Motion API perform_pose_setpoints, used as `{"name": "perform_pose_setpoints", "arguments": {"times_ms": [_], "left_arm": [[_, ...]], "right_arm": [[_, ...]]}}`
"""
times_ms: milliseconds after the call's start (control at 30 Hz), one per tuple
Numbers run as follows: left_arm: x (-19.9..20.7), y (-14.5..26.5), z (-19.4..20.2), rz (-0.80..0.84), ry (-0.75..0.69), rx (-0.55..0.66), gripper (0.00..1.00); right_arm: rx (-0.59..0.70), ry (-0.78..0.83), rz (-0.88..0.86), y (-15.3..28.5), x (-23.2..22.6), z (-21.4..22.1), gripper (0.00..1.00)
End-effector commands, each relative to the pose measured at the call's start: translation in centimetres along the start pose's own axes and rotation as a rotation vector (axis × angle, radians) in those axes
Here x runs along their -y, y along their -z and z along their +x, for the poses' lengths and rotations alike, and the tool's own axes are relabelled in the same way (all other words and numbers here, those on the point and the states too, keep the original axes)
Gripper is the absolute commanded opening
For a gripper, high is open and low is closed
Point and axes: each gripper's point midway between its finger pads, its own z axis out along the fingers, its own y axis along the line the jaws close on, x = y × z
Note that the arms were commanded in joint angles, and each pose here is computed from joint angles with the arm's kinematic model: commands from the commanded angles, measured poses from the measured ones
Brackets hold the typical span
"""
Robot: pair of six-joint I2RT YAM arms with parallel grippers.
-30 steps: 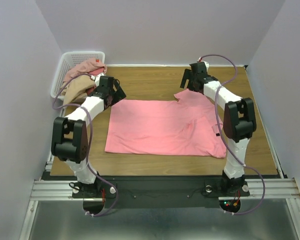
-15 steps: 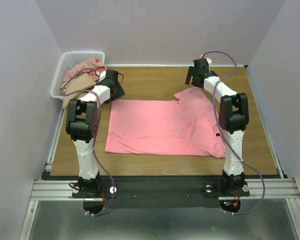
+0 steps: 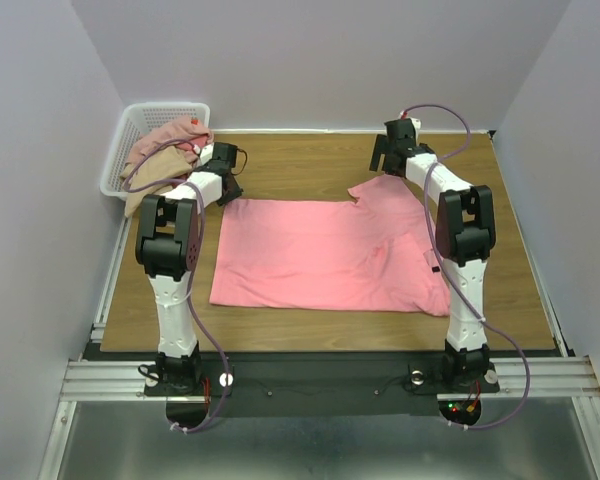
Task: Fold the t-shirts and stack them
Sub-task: Fold the tshirt
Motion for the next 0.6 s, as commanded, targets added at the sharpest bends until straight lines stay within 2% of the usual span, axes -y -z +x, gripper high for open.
{"name": "perform_pose_setpoints", "arguments": {"times_ms": [0, 33, 67, 333, 367, 567], "left_arm": [[-0.8, 0.3, 0.9, -0.003, -0.005, -0.024, 0.30], [-0.7, 0.3, 1.2, 0.008, -0.007, -0.031, 0.10], [-0.6, 0.5, 1.1, 0.013, -0.012, -0.030, 0.00], [0.3, 2.5, -1.3, 0.063, -0.024, 0.047, 0.00], [0.4, 3.0, -1.8, 0.073, -0.019, 0.062, 0.00], [1.0, 4.1, -2.6, 0.106, -0.035, 0.084, 0.00]], "right_arm": [[0.061, -0.024, -0.007, 0.2, -0.2, -2.7, 1.00], [0.069, -0.025, -0.005, 0.2, -0.2, -3.1, 1.00], [0.068, -0.025, -0.002, 0.0, -0.2, -3.0, 1.00], [0.072, -0.006, 0.025, -2.2, -0.3, -2.6, 0.99], [0.089, -0.010, 0.028, -2.3, -0.5, -3.4, 0.97], [0.049, -0.006, 0.044, -4.0, -0.4, -1.1, 0.88]]}}
